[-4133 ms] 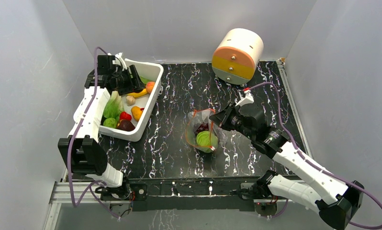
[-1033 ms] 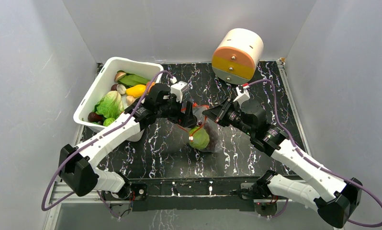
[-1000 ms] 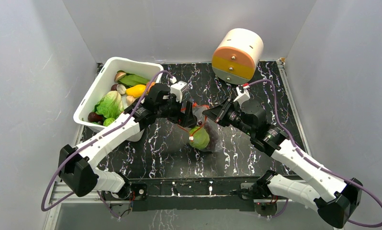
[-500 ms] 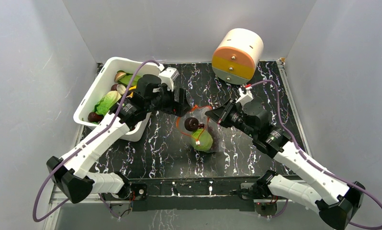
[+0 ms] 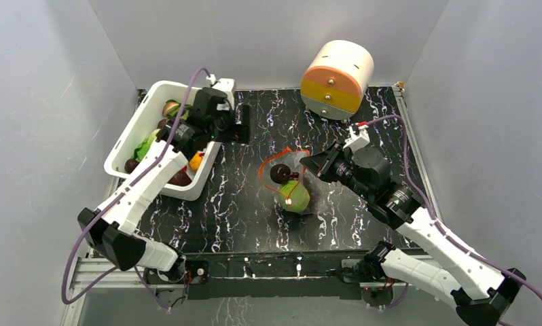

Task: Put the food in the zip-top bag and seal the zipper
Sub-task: Pick up the fake vegetable from the bin.

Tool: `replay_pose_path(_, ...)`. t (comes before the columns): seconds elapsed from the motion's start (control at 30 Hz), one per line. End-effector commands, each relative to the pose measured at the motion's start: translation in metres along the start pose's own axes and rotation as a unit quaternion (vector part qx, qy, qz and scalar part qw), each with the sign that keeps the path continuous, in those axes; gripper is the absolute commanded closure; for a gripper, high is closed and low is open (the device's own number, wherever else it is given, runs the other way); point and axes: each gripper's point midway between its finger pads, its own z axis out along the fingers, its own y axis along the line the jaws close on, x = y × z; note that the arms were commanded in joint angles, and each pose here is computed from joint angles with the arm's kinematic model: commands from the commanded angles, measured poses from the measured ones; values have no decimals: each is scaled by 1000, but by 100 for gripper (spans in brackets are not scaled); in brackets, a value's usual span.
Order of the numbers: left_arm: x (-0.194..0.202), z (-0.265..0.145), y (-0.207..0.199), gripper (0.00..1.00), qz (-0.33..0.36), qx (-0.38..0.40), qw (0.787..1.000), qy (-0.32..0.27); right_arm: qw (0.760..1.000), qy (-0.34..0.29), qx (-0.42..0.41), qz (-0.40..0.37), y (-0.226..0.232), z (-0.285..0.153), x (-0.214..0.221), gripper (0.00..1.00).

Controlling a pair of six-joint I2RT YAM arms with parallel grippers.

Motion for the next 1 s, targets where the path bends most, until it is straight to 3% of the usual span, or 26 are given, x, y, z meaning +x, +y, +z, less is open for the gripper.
replay_pose_path(0.0, -12, 6, 57, 2, -53, -49, 997, 10, 996, -72, -58, -4, 38, -21, -41, 100)
replay_pose_path(0.13, -24, 10, 110, 8, -78, -115, 990, -3, 995, -74, -61, -8, 35, -24, -39, 100)
replay_pose_path(0.27, -26, 18, 157, 25, -110, -152, 982, -8, 995, -71, -71, -16, 42, -25, -41, 100)
replay_pose_path(0.33, -22, 24, 183, 26, -113, -192, 975, -2, 995, -65, -68, -19, 44, -24, -42, 100)
replay_pose_path(0.53, -15, 50, 243, 30, -6, -318, 946, 62, 995, -62, -63, -35, 45, -22, -42, 100)
replay_pose_path(0.67, 12, 71, 265, 23, 95, -325, 931, 137, 996, -63, -58, -33, 45, -21, -44, 100)
replay_pose_path(0.73, 29, 78, 281, 20, 131, -342, 913, 177, 996, -62, -61, -31, 49, -22, -47, 100)
replay_pose_path(0.87, 33, 89, 297, 17, 160, -304, 925, 163, 996, -55, -55, -32, 52, -22, -48, 100)
replay_pose_path(0.97, 36, 91, 308, 11, 211, -313, 910, 173, 997, -63, -48, -25, 50, -24, -51, 100)
